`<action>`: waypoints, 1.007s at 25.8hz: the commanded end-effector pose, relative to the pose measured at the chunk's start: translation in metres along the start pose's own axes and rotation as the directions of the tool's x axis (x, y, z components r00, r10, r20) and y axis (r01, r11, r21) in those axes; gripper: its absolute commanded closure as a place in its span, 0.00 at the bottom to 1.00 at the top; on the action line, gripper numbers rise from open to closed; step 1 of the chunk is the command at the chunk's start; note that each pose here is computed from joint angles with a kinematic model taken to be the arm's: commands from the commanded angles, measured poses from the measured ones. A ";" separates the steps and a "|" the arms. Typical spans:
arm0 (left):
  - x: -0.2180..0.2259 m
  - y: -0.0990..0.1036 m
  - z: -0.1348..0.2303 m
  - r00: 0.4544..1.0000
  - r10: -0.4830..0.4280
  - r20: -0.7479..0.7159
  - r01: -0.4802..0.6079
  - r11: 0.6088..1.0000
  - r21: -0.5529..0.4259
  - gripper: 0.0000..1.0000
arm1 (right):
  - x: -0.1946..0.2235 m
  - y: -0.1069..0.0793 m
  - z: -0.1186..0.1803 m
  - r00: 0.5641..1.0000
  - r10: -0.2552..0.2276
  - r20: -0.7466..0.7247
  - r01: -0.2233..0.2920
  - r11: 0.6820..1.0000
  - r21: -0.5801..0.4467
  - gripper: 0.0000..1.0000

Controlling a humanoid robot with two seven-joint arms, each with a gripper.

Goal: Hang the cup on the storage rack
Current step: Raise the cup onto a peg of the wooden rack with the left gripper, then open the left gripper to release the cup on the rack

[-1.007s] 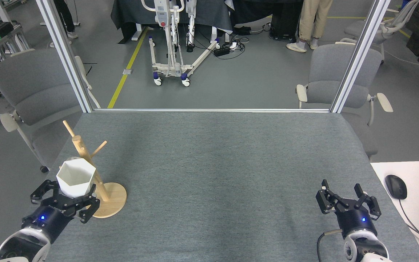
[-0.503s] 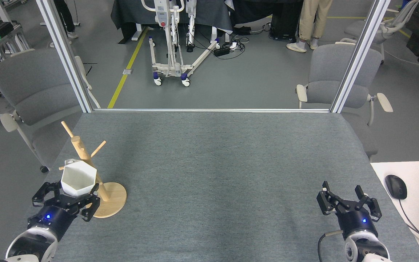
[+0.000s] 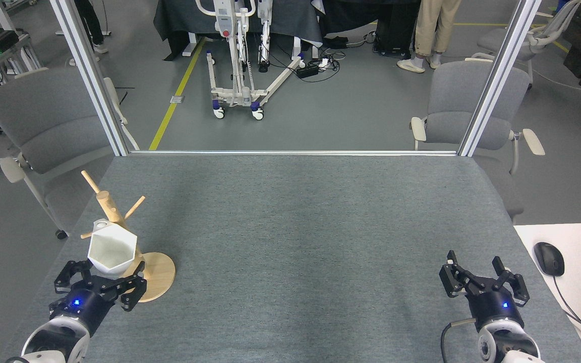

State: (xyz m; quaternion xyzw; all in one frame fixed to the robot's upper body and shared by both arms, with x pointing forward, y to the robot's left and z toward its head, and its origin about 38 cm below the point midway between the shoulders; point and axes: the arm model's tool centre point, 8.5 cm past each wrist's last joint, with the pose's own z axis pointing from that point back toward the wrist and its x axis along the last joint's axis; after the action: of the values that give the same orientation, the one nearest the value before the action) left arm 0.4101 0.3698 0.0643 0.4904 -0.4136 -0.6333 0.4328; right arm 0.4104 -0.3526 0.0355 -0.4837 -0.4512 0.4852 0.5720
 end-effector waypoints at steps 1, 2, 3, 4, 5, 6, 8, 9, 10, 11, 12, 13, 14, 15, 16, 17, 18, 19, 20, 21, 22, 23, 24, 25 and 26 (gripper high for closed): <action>0.004 -0.007 -0.005 1.000 0.023 0.004 -0.023 1.000 -0.018 0.03 | 0.000 0.001 0.000 1.000 0.001 -0.001 -0.001 1.000 0.004 0.01; 0.006 -0.009 -0.005 1.000 0.031 0.006 -0.031 0.999 -0.022 0.03 | 0.000 0.001 0.000 1.000 0.001 -0.001 -0.001 1.000 0.004 0.01; 0.009 -0.012 -0.006 0.999 0.040 0.009 -0.040 0.999 -0.029 0.03 | 0.000 0.000 0.000 1.000 0.001 -0.001 -0.001 1.000 0.002 0.01; 0.012 -0.015 -0.006 0.999 0.049 0.012 -0.049 0.998 -0.035 0.03 | 0.000 0.000 0.000 1.000 0.001 0.001 -0.001 1.000 0.002 0.01; 0.016 -0.017 -0.007 0.998 0.059 0.015 -0.059 0.997 -0.041 0.03 | 0.000 0.001 0.000 1.000 0.000 -0.001 0.000 1.000 0.004 0.01; 0.020 -0.020 -0.007 0.998 0.068 0.020 -0.067 0.997 -0.047 0.03 | -0.001 0.001 0.000 1.000 0.001 -0.002 -0.001 1.000 0.006 0.01; 0.025 -0.024 -0.008 0.996 0.082 0.024 -0.081 0.995 -0.054 0.02 | -0.001 0.001 0.000 1.000 0.002 -0.002 -0.002 1.000 0.006 0.01; 0.027 -0.024 -0.008 0.996 0.086 0.027 -0.084 0.995 -0.051 0.02 | 0.000 0.001 0.000 1.000 0.001 -0.001 -0.001 1.000 0.004 0.01; 0.033 -0.025 -0.008 0.995 0.097 0.038 -0.095 0.994 -0.051 0.02 | -0.002 0.001 0.000 1.000 0.004 -0.002 -0.004 1.000 0.005 0.01; 0.042 -0.025 -0.008 0.993 0.110 0.047 -0.108 0.993 -0.044 0.02 | -0.003 0.001 0.001 1.000 0.007 -0.002 -0.007 1.000 0.006 0.01; 0.050 -0.028 -0.008 0.991 0.123 0.055 -0.120 0.992 -0.041 0.02 | -0.004 0.001 0.001 1.000 0.009 -0.004 -0.009 1.000 0.005 0.01; 0.055 -0.029 -0.008 0.989 0.136 0.060 -0.134 0.990 -0.036 0.02 | -0.004 0.001 0.001 1.000 0.009 -0.002 -0.009 1.000 0.008 0.01; 0.062 -0.030 -0.009 0.987 0.146 0.068 -0.144 0.989 -0.032 0.02 | -0.003 0.002 0.000 1.000 0.008 -0.002 -0.008 1.000 0.009 0.01; 0.072 -0.031 -0.011 0.985 0.156 0.079 -0.154 0.987 -0.035 0.02 | -0.004 0.002 0.001 1.000 0.010 -0.001 -0.010 1.000 0.011 0.01; 0.080 -0.032 -0.012 0.982 0.169 0.088 -0.166 0.985 -0.038 0.02 | -0.005 0.001 0.001 1.000 0.011 -0.002 -0.011 1.000 0.010 0.01; 0.086 -0.033 -0.013 0.979 0.183 0.092 -0.180 0.983 -0.041 0.02 | -0.007 0.002 0.001 1.000 0.015 -0.003 -0.015 1.000 0.013 0.01; 0.094 -0.032 -0.014 0.975 0.200 0.099 -0.197 0.980 -0.039 0.02 | -0.007 0.002 0.001 1.000 0.018 -0.002 -0.018 1.000 0.014 0.01; 0.103 -0.028 -0.015 0.970 0.217 0.107 -0.216 0.976 -0.029 0.02 | -0.008 0.003 0.001 1.000 0.022 -0.003 -0.022 1.000 0.017 0.01; 0.116 -0.023 -0.017 0.964 0.239 0.120 -0.238 0.971 -0.017 0.02 | -0.008 0.002 0.000 1.000 0.022 -0.002 -0.022 1.000 0.017 0.01; 0.132 -0.020 -0.019 0.954 0.269 0.134 -0.270 0.963 -0.011 0.02 | -0.008 0.001 0.000 1.000 0.025 -0.003 -0.025 1.000 0.017 0.01; 0.146 -0.015 -0.020 0.944 0.295 0.144 -0.298 0.955 -0.003 0.02 | -0.010 0.000 0.000 1.000 0.027 -0.004 -0.027 1.000 0.015 0.01; 0.155 -0.010 -0.022 0.937 0.313 0.154 -0.318 0.948 0.006 0.02 | -0.011 -0.001 0.000 1.000 0.031 -0.004 -0.031 0.999 0.014 0.01; 0.161 -0.005 -0.023 0.935 0.315 0.166 -0.322 0.947 0.014 0.02 | -0.014 -0.001 0.000 0.999 0.035 -0.007 -0.035 0.999 0.014 0.01; 0.168 0.002 -0.026 0.936 0.301 0.185 -0.310 0.950 0.026 0.02 | -0.014 -0.002 -0.001 0.999 0.034 -0.007 -0.034 0.999 0.013 0.01; 0.181 0.012 -0.029 0.934 0.281 0.220 -0.297 0.954 0.044 0.02 | -0.013 -0.004 -0.002 0.999 0.033 -0.008 -0.033 0.999 0.009 0.01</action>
State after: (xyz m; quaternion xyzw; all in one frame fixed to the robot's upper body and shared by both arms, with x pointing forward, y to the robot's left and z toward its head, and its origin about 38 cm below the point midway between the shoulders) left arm 0.4092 0.2253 0.0125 0.3796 -0.5243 -0.5937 0.4780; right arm 0.4094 -0.3639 0.0353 -0.4876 -0.4389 0.4957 0.5692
